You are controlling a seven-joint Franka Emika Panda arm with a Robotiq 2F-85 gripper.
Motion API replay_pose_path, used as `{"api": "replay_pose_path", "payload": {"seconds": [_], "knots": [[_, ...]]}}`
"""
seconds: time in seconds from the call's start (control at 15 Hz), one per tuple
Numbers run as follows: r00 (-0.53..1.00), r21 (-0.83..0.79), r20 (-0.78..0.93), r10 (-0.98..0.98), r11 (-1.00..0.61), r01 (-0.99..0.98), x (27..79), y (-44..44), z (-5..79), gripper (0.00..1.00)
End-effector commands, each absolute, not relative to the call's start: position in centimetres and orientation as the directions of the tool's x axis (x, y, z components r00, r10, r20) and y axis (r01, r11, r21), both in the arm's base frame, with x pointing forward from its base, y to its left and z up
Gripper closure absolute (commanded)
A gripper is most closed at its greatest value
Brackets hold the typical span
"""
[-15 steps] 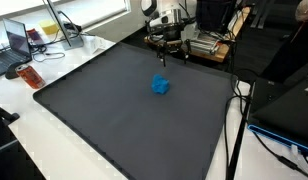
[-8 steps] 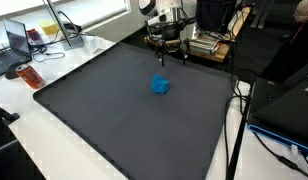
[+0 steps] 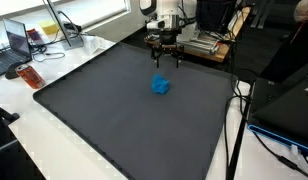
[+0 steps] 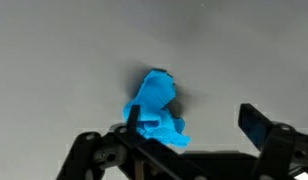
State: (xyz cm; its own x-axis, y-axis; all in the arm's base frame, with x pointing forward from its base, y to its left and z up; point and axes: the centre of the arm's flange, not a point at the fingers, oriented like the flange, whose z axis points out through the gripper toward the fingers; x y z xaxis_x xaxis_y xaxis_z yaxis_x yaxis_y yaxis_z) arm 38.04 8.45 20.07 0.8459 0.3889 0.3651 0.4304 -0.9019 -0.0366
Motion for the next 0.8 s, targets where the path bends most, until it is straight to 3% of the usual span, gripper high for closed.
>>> {"api": "replay_pose_path", "payload": {"seconds": [0.0, 0.6, 0.73], "knots": [[0.855, -0.049, 0.372, 0.360, -0.913, 0.406, 38.8, 8.2, 22.5, 0.00], [0.859, -0.068, 0.350, 0.373, -0.905, 0.420, 39.4, 8.6, 23.7, 0.00], [0.854, -0.053, 0.358, 0.377, -0.905, 0.421, 37.8, 8.9, 19.8, 0.00]]}}
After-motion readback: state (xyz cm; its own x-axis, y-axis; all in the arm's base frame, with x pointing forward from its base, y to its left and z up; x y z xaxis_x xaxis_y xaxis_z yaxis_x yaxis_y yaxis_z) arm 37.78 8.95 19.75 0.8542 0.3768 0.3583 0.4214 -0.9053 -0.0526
